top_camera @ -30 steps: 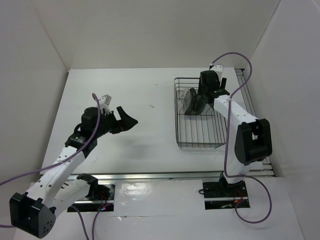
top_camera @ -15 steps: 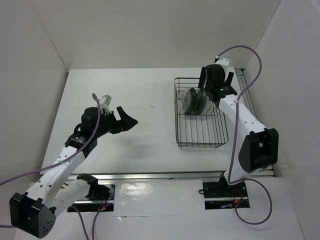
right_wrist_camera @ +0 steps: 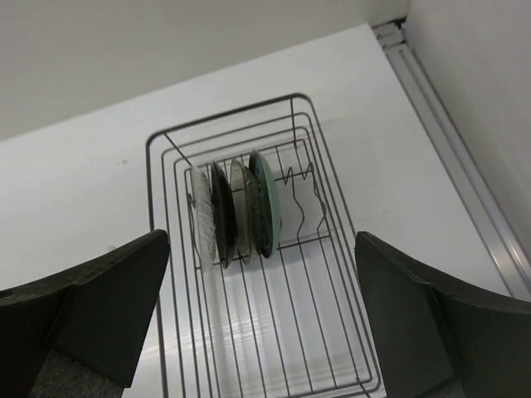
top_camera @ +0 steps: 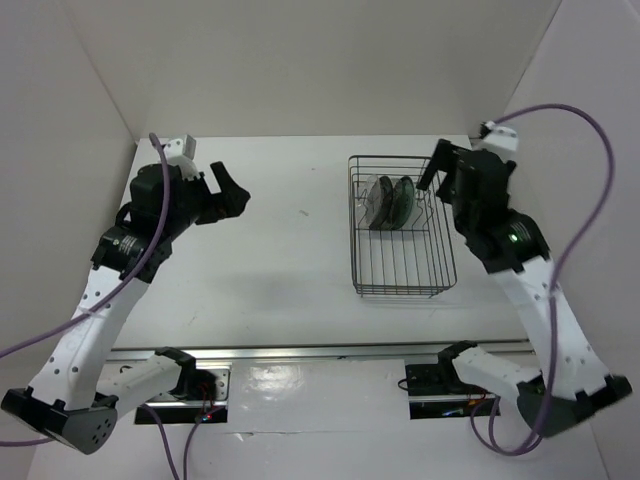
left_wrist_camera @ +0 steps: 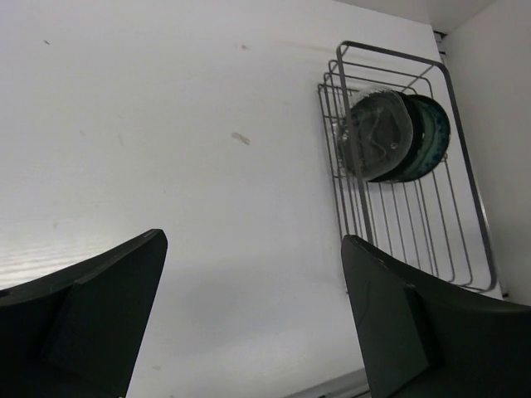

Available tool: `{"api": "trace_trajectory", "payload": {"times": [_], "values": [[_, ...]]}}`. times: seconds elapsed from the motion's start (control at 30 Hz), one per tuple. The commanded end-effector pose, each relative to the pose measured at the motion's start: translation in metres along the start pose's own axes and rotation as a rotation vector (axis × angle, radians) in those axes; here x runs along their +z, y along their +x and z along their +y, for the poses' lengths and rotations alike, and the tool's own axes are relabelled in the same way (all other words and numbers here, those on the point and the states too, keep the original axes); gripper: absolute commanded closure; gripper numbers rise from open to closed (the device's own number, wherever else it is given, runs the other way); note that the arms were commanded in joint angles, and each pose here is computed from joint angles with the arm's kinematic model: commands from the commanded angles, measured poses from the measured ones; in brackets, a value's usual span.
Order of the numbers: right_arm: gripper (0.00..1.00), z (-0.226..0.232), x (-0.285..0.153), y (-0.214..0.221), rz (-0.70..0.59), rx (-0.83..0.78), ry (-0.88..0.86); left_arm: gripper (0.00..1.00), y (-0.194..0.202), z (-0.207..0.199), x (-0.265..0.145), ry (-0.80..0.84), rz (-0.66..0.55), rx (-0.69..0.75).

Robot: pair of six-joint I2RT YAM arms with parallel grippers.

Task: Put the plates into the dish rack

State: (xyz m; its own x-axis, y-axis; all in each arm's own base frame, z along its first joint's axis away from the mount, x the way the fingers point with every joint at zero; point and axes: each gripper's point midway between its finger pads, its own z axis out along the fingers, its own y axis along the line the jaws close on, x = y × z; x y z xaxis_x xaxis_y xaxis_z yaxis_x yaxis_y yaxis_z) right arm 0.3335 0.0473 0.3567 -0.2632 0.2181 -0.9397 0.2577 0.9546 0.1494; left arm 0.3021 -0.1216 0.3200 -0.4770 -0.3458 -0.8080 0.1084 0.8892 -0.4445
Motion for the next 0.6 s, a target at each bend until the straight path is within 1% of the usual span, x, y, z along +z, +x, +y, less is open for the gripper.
{"api": "trace_trajectory", "payload": {"times": [0.0, 0.07, 0.1, 0.13, 0.2, 0.23, 0.27, 0.3, 0.57], "values": [[0.00, -0.039, -0.053, -0.012, -0.055, 0.075, 0.024, 0.00, -0.004, 0.025, -0.016, -0.119, 0.008, 0.122], [0.00, -0.046, -0.065, -0.008, -0.050, 0.064, 0.010, 0.00, -0.003, 0.033, -0.023, -0.148, -0.011, 0.144], [0.00, -0.052, -0.076, -0.007, -0.049, 0.053, -0.001, 0.00, 0.006, 0.040, -0.022, -0.161, -0.005, 0.145], [0.00, -0.055, -0.082, -0.006, -0.050, 0.047, -0.011, 0.00, 0.005, 0.038, -0.031, -0.147, -0.036, 0.134], [0.00, -0.061, -0.090, -0.006, -0.065, 0.048, -0.016, 0.00, 0.009, 0.043, -0.036, -0.154, -0.054, 0.124], [0.00, -0.068, -0.101, -0.009, -0.092, 0.055, -0.026, 0.00, 0.017, 0.049, -0.035, -0.169, -0.052, 0.113], [0.00, -0.070, -0.104, -0.011, -0.107, 0.051, -0.031, 0.00, 0.017, 0.051, -0.041, -0.166, -0.079, 0.111], [0.00, -0.075, -0.107, -0.011, -0.121, 0.058, -0.022, 0.00, 0.020, 0.056, -0.038, -0.172, -0.090, 0.106], [0.00, -0.076, -0.102, -0.004, -0.111, 0.045, -0.004, 0.00, 0.027, 0.056, -0.037, -0.154, -0.071, 0.104]]}}
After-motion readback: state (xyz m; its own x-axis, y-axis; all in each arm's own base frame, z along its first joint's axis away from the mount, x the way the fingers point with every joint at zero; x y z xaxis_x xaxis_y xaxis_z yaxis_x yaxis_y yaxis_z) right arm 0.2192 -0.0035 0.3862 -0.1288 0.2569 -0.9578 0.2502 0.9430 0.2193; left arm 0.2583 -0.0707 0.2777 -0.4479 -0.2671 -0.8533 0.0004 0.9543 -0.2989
